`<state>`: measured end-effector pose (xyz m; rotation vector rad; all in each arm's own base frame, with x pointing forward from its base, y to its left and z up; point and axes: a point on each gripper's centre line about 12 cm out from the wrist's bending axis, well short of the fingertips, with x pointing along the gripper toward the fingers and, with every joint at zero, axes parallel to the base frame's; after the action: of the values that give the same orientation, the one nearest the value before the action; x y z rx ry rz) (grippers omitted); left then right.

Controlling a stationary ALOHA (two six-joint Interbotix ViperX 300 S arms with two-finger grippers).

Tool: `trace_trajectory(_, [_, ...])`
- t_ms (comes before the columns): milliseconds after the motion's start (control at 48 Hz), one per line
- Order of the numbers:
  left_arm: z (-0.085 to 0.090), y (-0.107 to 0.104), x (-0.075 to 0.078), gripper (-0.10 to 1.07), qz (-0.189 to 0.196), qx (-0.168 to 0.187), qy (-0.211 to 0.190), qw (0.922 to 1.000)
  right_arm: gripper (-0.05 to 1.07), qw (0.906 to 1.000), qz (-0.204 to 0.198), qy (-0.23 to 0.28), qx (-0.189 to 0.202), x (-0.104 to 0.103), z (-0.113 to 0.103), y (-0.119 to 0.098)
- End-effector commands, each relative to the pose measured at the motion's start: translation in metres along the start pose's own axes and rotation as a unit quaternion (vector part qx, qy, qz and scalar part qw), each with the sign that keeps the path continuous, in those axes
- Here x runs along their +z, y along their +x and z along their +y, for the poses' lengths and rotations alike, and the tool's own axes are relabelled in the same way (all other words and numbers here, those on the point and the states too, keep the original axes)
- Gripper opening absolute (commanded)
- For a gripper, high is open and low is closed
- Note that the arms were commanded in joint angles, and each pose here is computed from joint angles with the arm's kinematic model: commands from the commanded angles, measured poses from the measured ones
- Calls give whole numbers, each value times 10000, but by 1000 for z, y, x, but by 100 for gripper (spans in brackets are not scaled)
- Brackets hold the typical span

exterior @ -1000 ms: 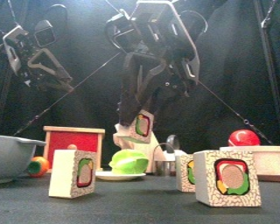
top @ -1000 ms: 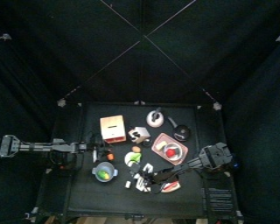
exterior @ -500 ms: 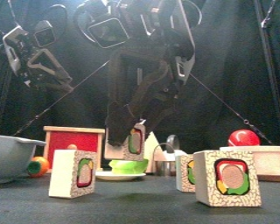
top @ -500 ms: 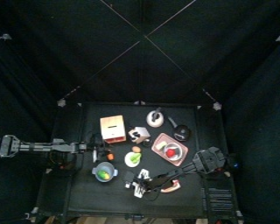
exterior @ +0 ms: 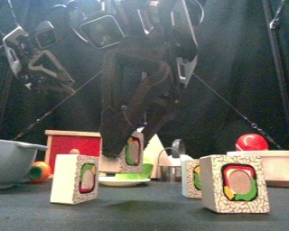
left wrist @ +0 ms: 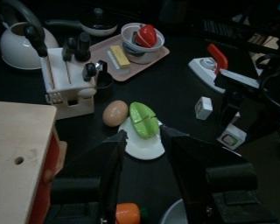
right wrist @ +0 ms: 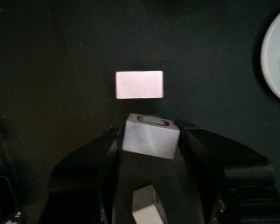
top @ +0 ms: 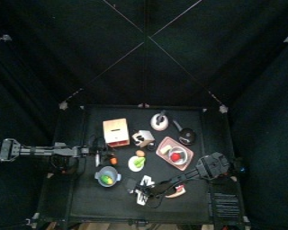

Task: Put sushi piece to the left

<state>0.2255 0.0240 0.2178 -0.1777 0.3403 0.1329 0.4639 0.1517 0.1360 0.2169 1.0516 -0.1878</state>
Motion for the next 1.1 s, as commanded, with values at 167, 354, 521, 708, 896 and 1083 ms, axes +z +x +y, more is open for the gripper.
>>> trace_trajectory(167, [-1, 1, 5, 77, -68, -11, 8, 10000, 68, 9996, -233, 20, 168, 15, 9, -11])
trace_trajectory(354, [-1, 1, 5, 77, -68, -11, 8, 10000, 68, 9996, -235, 10, 185, 16, 13, -8])
trace_trajectory(521, [-1, 0, 5, 77, -76, -12, 8, 10000, 68, 9995, -168, -137, 221, 13, 16, -7])
trace_trajectory(708, [-1, 1, 5, 77, -68, -11, 8, 10000, 68, 9994, 47, -163, 292, 11, 18, 1])
trace_trajectory(896, [-1, 1, 4, 77, -61, -10, 8, 10000, 68, 9993, 107, -241, 263, 11, 18, 2])
trace_trajectory(1083, [-1, 1, 4, 77, -61, -10, 8, 10000, 68, 9992, 48, -369, 174, 14, 16, 0])
